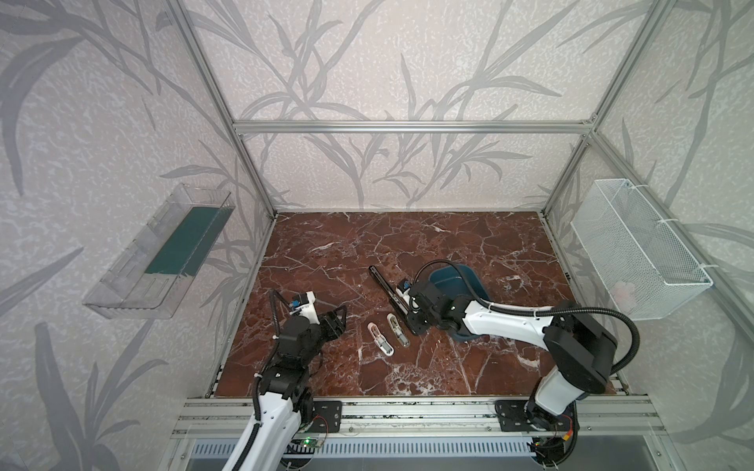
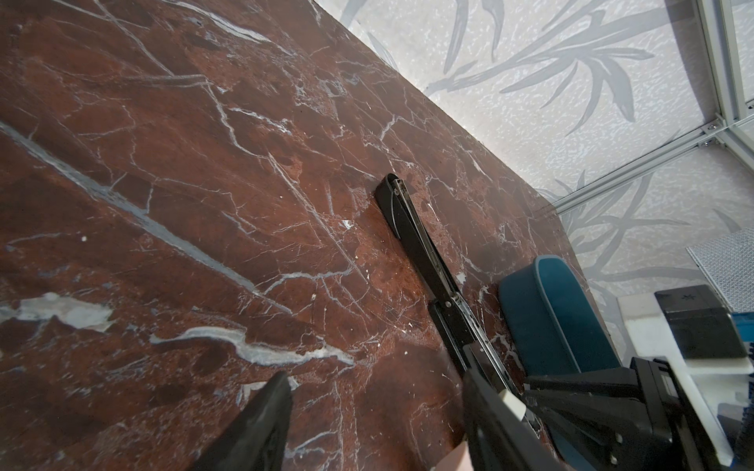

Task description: Load the staples into the stapler

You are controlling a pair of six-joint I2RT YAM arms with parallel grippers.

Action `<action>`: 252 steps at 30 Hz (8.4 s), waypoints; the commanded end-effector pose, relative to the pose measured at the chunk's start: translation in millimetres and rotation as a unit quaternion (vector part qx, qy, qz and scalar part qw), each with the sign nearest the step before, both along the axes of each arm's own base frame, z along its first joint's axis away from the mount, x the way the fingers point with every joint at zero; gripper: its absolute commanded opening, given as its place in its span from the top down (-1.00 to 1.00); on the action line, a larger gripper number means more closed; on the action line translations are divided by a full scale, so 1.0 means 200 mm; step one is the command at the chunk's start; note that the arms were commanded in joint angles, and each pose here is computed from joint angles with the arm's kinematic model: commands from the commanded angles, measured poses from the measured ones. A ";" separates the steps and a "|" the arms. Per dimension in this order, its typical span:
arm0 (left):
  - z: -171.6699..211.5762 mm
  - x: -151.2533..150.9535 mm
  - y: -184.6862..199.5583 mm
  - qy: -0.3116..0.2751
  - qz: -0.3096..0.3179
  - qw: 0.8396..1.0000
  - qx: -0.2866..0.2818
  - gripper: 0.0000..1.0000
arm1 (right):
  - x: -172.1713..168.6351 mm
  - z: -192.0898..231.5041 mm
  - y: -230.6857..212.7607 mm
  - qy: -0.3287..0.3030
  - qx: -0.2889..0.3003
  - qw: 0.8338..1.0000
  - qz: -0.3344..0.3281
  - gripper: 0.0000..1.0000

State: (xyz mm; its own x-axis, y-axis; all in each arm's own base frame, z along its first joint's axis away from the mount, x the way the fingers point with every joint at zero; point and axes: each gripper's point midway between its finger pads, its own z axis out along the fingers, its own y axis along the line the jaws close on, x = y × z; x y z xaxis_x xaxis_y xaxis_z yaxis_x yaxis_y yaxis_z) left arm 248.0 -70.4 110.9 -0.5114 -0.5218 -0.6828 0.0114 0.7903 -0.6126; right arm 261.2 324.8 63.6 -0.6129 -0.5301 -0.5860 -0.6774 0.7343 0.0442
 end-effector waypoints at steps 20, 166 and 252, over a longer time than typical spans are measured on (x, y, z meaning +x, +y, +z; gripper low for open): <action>0.00 0.00 0.00 -0.002 0.001 1.000 -0.002 -0.34 | -0.10 -0.11 -0.08 0.021 -0.044 0.999 -0.018 0.74; -0.41 -0.25 -0.77 0.047 -0.314 0.939 0.136 0.27 | -0.47 -0.20 0.23 -0.057 0.116 0.990 0.063 0.19; -0.36 -0.27 -0.57 0.040 -0.225 0.968 0.107 0.15 | -0.55 -0.65 -0.02 0.028 -0.003 0.997 -0.074 0.71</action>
